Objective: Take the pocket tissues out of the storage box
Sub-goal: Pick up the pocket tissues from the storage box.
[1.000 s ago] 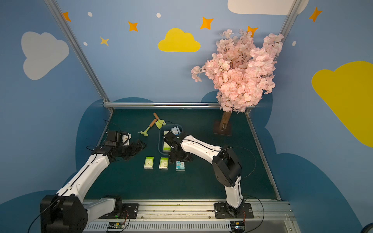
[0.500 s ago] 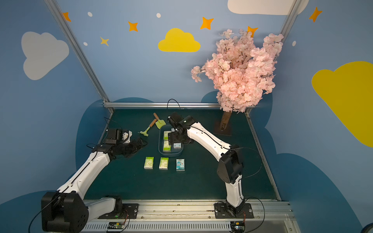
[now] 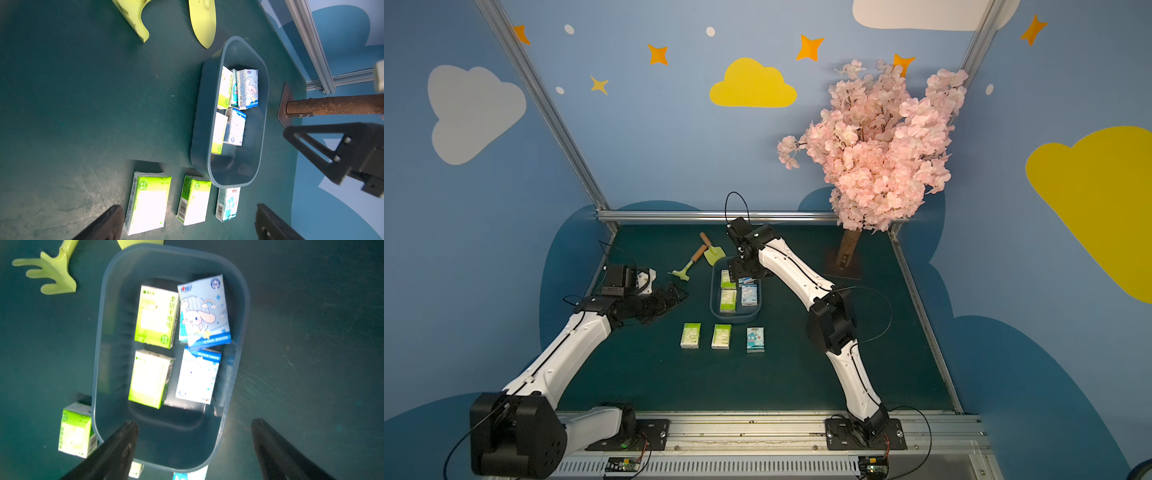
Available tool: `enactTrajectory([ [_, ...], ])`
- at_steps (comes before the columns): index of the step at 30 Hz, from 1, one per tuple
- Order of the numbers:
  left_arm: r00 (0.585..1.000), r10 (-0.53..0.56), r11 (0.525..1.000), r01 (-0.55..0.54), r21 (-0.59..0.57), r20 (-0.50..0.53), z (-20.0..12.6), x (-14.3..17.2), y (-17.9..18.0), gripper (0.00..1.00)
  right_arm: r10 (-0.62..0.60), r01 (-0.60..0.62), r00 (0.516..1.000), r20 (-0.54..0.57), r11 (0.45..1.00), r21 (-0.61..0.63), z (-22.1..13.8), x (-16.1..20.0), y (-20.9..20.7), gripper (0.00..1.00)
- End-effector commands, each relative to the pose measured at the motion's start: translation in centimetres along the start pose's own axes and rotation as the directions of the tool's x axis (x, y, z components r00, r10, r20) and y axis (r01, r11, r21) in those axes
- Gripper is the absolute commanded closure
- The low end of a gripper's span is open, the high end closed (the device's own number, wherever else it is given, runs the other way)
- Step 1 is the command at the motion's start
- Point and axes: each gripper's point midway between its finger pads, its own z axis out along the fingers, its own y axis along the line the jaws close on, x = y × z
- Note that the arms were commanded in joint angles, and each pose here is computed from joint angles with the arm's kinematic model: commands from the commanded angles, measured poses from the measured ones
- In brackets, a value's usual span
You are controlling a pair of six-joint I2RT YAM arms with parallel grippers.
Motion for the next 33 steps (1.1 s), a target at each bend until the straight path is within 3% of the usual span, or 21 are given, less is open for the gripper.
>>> enactTrajectory([
  [1, 1.000, 0.003, 1.000, -0.003, -0.010, 0.016, 0.2, -0.6, 0.2, 0.00, -0.057, 0.056, 0.998, 0.024, 0.997, 0.057, 0.6, -1.1, -0.8, 0.11],
  [12, 1.000, -0.015, 0.999, 0.015, -0.029, 0.012, 0.8, -0.9, 0.6, 0.00, -0.117, 0.112, 0.985, 0.128, 0.993, 0.044, 4.3, -4.8, -0.5, 0.19],
  [33, 0.999, -0.045, 0.997, 0.045, -0.062, 0.012, 1.5, -1.5, 1.1, 0.00, -0.178, 0.173, 0.979, 0.105, 0.984, 0.051, 9.7, -5.6, -1.3, 0.25],
])
